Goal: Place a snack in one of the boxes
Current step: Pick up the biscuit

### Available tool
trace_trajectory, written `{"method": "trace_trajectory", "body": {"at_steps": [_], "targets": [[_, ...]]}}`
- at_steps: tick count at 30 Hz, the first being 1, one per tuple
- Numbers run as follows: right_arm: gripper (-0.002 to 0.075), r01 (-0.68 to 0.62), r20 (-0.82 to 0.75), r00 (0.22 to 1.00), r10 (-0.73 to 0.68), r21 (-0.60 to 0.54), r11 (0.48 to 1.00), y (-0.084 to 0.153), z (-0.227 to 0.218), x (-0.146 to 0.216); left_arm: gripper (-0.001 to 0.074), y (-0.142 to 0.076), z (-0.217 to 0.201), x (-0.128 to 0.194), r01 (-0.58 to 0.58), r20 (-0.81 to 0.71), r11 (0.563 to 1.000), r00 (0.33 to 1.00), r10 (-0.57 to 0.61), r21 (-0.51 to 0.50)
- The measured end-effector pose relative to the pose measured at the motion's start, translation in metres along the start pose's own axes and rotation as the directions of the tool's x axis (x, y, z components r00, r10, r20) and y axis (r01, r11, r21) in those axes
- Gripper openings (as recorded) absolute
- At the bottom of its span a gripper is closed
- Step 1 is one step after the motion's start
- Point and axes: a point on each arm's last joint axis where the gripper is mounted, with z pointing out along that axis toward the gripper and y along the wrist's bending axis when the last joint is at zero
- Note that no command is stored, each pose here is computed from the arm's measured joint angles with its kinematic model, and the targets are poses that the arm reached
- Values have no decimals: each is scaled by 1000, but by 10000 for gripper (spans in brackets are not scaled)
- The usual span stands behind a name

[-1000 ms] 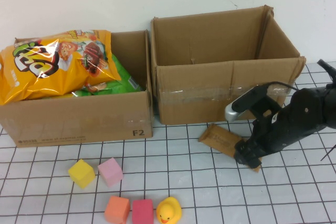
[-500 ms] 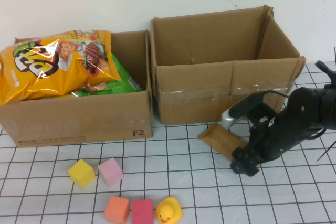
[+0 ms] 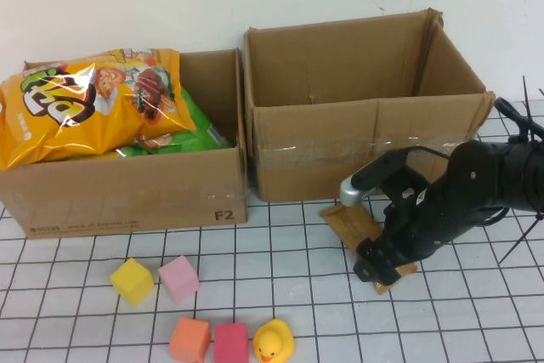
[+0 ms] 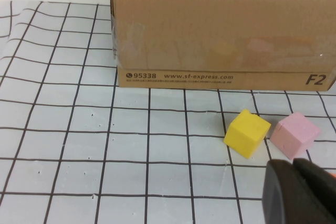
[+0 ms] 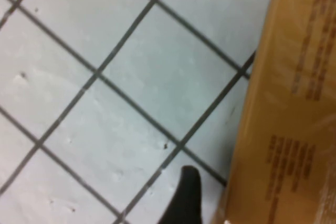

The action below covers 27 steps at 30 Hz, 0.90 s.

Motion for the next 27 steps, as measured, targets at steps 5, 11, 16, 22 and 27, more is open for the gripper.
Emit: {"method": "trace_trajectory", "body": {"at_steps": [5,11,16,22,27], "targets": [[661,20,-4,1000,-20,2,1000,-1,6,1,-1,0,0,0,0,0,1000,1000,0,0],[596,24,-2,1000,-24,3,1000,-1,6,0,-1,0,0,0,0,0,1000,1000,0,0],[482,28,-11,1000,-29,-2,1000,-1,8,1,-1,0,0,0,0,0,1000,1000,0,0],[482,33,-91,995,-40,-70,997,3,1,-1,-1,0,0,0,0,0,1000,1000,0,0],[482,0,-154,988,-25,-164,986,10,-10,-8,-1,0,0,0,0,0,1000,1000,0,0]]}}
